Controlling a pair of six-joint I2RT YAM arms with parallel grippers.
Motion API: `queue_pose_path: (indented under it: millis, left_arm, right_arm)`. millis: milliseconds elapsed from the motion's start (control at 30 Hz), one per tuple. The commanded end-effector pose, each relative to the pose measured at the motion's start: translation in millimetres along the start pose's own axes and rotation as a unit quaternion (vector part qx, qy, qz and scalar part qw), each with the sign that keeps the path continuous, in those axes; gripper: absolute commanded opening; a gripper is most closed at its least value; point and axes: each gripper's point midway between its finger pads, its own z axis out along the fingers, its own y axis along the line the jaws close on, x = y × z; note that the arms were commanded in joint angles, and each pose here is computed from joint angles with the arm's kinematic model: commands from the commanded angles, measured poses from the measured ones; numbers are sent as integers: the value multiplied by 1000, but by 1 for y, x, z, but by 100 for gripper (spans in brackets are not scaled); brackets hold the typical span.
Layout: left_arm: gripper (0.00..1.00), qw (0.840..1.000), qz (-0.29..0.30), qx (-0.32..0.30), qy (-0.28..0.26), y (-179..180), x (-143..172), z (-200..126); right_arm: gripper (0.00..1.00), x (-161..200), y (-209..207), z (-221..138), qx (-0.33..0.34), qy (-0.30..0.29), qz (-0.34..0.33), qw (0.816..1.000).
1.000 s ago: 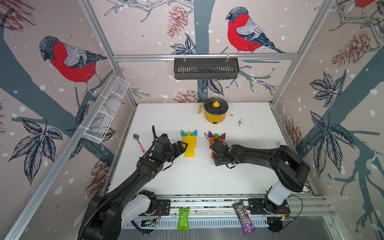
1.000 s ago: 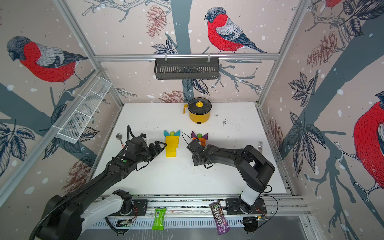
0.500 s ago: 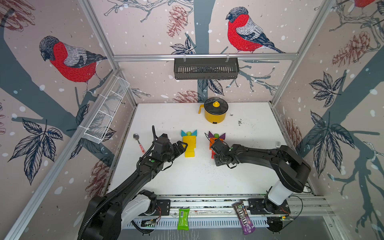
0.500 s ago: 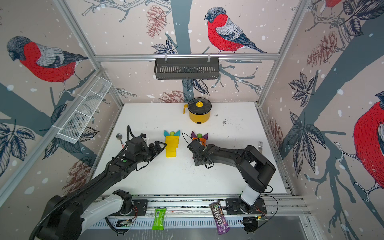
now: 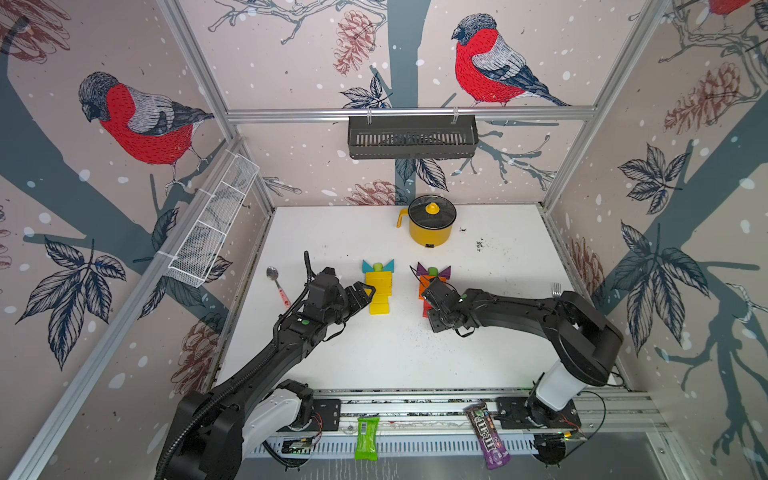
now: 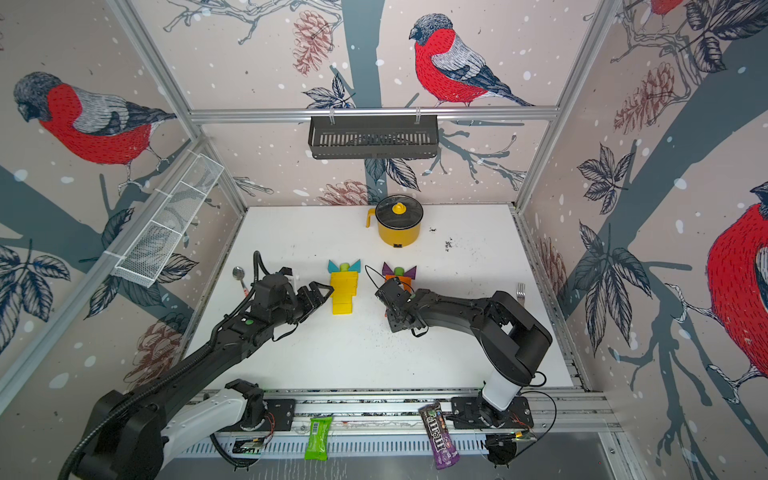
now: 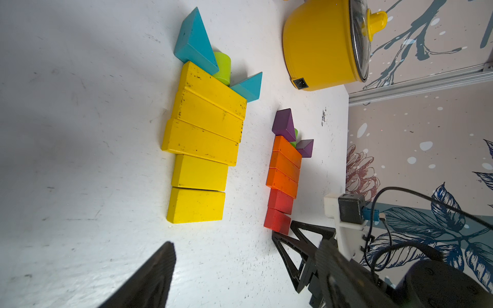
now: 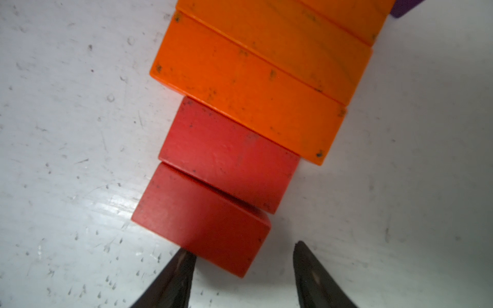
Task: Assemble a carrot with building blocks
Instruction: Assemble the building block at the center of the board.
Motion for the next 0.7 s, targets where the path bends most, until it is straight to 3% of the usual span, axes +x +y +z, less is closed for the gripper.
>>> queue_pose_path:
  millis: [0, 667]
  left_arm:
    - [84, 1000, 6, 12, 0, -6, -1, -1]
    - [84, 1000, 6, 14, 1, -6, -2, 1]
  right_arm:
    - [60, 16, -9, -1, 16, 31, -20, 999]
    - [59, 5, -22, -4, 19, 12, 2, 1000]
